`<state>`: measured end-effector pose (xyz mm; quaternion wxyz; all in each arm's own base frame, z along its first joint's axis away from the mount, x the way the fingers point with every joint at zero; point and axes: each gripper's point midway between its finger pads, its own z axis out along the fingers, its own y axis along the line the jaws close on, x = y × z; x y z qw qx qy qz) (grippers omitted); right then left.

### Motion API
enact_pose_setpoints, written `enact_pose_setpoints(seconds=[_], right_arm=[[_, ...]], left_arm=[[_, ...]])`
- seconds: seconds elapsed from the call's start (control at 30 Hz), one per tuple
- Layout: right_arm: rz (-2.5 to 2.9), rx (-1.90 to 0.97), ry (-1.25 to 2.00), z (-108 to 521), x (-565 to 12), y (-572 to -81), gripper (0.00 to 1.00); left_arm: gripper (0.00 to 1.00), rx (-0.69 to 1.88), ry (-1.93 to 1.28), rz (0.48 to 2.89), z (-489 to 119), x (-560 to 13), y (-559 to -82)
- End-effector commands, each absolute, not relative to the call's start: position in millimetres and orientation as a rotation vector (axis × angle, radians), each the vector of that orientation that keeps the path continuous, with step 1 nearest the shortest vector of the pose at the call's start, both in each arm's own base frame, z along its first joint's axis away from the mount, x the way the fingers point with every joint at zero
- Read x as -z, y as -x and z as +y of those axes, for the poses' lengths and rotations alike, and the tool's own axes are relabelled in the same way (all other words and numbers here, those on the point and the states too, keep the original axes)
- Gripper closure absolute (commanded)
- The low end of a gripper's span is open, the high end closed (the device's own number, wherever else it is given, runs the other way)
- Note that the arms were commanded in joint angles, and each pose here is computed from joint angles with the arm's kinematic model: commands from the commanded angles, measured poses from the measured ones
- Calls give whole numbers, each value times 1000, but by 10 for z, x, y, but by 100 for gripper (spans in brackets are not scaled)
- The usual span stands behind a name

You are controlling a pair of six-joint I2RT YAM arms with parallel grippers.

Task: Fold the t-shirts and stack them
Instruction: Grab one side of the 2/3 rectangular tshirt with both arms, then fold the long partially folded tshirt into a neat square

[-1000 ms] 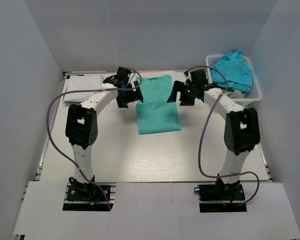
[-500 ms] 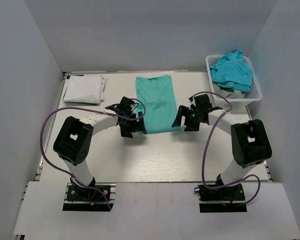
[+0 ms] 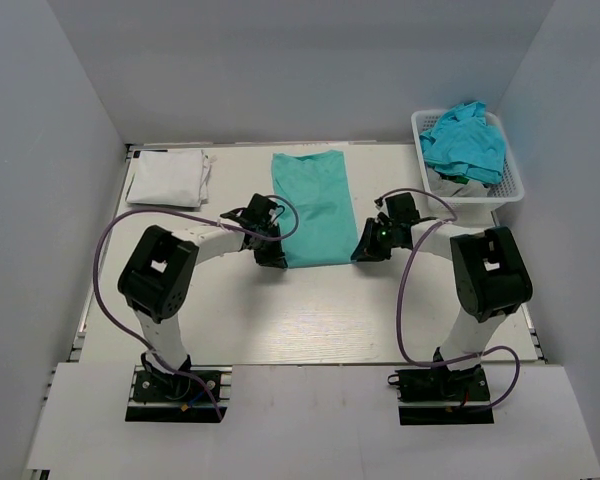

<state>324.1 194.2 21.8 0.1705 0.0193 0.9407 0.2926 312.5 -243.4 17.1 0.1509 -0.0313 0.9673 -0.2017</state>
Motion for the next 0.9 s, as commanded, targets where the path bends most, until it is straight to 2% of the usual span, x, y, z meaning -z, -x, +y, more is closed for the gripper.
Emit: enact_pose_setpoints(seconds=[0.0, 0.03, 0.13, 0.3, 0.43, 0.57, 0.73, 0.87], right_arm=[[2695, -833, -51, 1943, -164, -3184, 83], [2694, -831, -52, 1931, -183, -3186, 86], [2693, -819, -35, 1913, -291, -3156, 100], [2763, -856, -3, 1877, -526, -2770, 100], [2906, -900, 11, 1758, -655, -2131, 100], [2962, -1081, 81, 1787, -957, -1561, 100], [3096, -1193, 193, 1671, -1363, -952, 100], [2949, -1395, 271, 1789, -1838, -864, 100]], left_arm=[[94, 553, 52, 2802, -2482, -51, -3100], [100, 551, 53, 2805, -2499, -71, -3129], [100, 543, 43, 2799, -2502, -143, -3099], [100, 540, 44, 2813, -2380, -457, -2829], [100, 678, -13, 2917, -2349, -714, -2245], [100, 812, -51, 3012, -2294, -1096, -1659], [100, 873, -78, 3013, -2204, -1705, -1421], [100, 950, -97, 3014, -2237, -1973, -1337]])
